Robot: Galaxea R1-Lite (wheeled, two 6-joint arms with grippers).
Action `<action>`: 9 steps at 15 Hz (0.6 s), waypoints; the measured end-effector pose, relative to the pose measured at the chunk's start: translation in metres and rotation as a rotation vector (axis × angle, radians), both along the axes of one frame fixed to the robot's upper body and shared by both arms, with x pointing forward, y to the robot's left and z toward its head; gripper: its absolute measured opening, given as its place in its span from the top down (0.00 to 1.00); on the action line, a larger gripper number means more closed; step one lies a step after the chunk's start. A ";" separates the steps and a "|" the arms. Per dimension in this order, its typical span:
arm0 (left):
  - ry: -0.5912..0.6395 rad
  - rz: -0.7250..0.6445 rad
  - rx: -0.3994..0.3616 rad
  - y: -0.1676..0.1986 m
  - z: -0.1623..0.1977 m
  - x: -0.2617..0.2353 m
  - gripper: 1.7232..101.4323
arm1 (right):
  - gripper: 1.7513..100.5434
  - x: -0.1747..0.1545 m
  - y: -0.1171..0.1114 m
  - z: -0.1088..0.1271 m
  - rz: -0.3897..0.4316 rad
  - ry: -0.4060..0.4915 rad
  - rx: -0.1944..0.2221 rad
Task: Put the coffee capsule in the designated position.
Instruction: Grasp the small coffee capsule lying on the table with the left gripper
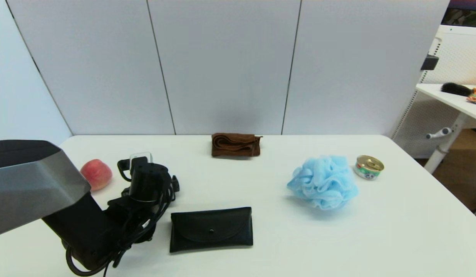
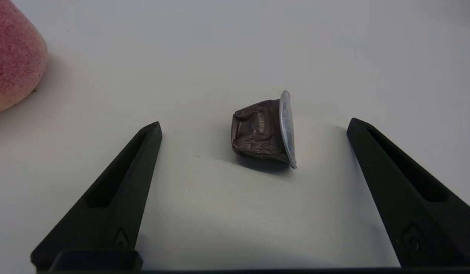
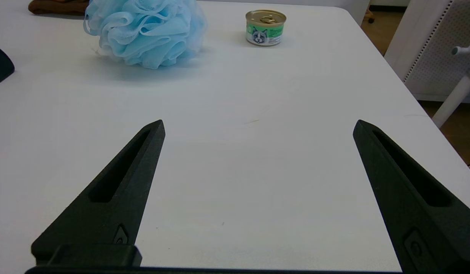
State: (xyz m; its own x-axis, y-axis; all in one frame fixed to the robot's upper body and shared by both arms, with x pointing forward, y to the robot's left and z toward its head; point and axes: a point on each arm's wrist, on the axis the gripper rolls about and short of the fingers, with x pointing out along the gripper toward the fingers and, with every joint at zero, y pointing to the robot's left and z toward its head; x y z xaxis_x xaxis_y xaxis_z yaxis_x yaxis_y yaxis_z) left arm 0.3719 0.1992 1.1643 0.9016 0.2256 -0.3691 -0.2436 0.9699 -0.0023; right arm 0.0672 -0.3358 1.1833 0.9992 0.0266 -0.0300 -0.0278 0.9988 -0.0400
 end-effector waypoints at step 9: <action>0.001 0.000 0.001 0.000 0.000 0.000 0.59 | 0.03 0.000 0.000 0.000 0.000 0.000 0.000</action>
